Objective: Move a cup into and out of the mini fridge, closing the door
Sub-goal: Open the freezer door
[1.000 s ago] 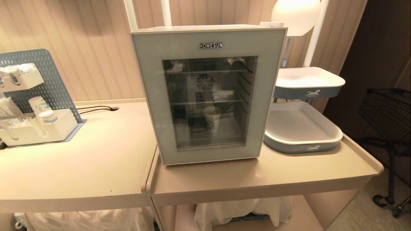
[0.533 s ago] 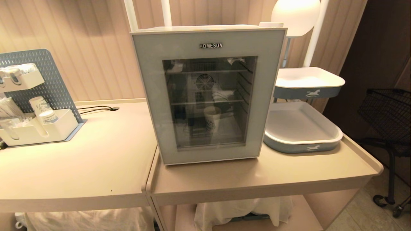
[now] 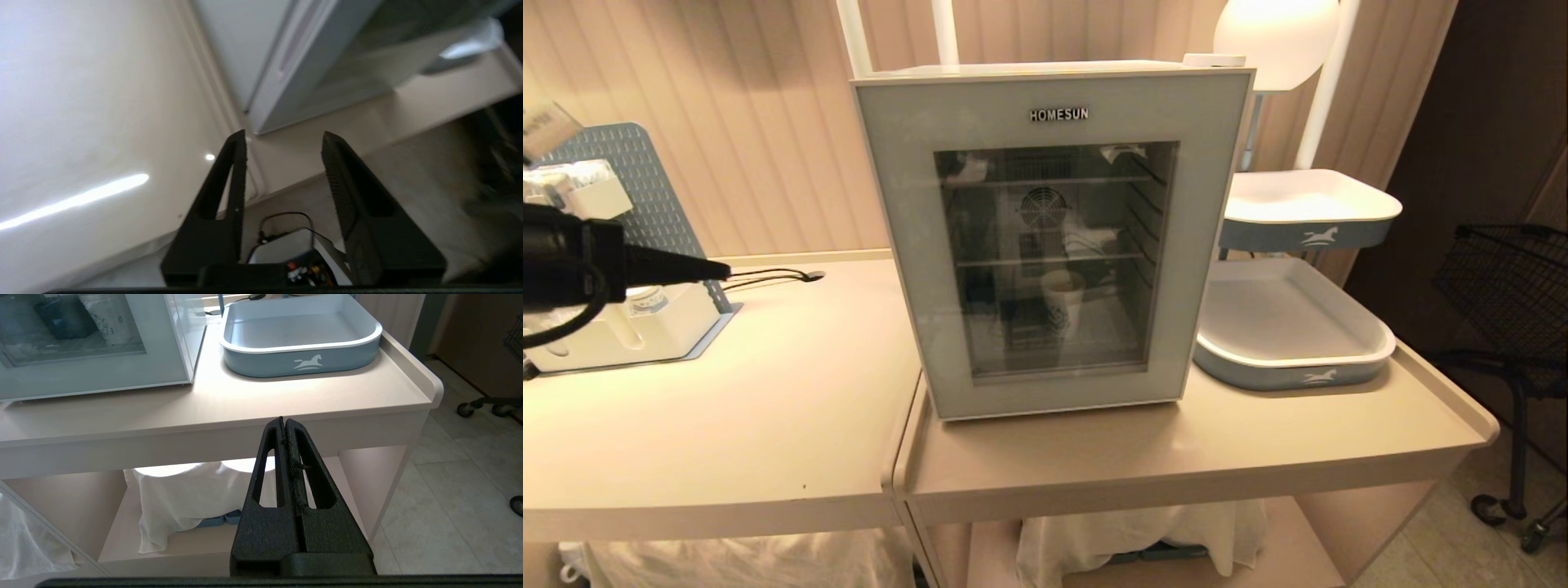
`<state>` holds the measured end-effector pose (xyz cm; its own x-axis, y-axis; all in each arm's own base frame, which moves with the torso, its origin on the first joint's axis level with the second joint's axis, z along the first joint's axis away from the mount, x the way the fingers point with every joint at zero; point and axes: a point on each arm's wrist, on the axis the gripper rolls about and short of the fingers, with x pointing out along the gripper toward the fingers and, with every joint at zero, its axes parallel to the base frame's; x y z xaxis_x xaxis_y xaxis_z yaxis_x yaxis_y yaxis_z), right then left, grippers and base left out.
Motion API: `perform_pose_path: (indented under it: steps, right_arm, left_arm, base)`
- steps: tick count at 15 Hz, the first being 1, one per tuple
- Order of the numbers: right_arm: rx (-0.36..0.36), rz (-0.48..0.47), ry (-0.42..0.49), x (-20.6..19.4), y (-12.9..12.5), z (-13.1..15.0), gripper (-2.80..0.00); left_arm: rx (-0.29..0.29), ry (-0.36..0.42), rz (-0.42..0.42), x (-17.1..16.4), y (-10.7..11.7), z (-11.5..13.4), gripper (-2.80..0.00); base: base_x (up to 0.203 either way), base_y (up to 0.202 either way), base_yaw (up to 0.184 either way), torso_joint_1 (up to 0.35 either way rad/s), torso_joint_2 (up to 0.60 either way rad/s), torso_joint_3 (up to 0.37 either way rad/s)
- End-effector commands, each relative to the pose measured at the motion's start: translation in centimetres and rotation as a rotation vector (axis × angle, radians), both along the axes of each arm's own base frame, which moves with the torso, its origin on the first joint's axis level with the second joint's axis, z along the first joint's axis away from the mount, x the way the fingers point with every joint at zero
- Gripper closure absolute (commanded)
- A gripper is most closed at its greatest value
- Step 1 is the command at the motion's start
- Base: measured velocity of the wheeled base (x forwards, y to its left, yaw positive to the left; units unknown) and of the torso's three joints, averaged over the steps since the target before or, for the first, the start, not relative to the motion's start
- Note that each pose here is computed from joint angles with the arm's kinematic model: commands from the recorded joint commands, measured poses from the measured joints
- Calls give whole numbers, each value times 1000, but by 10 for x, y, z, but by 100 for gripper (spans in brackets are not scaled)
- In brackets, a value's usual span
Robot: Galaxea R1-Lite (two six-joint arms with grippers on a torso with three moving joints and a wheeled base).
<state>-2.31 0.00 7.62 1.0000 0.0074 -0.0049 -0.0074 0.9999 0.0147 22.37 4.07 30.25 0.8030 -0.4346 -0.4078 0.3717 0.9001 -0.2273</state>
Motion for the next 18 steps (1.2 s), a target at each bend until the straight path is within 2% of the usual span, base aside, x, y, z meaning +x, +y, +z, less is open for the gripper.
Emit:
perform_pose_path:
  steps: [1,2,3,4,7,9,13,16,18]
  right_arm:
    - [0,0,2,0,0,0,0]
    - [1,2,1,0,0,0,0]
    - [1,2,1,0,0,0,0]
    - [1,0,3,0,0,0,0]
    - [1,1,3,0,0,0,0]
    - [1,1,1,0,0,0,0]
    - [1,0,1,0,0,0,0]
    - [1,0,1,0,0,0,0]
    - [1,0,1,0,0,0,0]
  left_arm:
    - [-211,16,-352,44,26,-54,-280]
    - [-228,-46,-450,52,36,-74,-280]
    - [-246,-78,-502,58,41,-90,-280]
    - [-263,-75,-537,62,38,-103,-280]
    - [-285,-113,-671,77,15,-117,-280]
    - [-244,-186,-741,91,1,-125,-280]
    - [-201,-267,-788,123,-7,-141,-280]
    - [-191,-275,-794,130,-11,-139,-280]
    - [-152,-279,-784,138,-19,-140,-280]
  base:
    - [0,0,0,0,0,0]
    - [0,0,0,0,0,0]
    - [0,0,0,0,0,0]
    - [0,0,0,0,0,0]
    - [0,0,0,0,0,0]
    - [0,0,0,0,0,0]
    - [0,0,0,0,0,0]
    - [0,0,0,0,0,0]
    - [0,0,0,0,0,0]
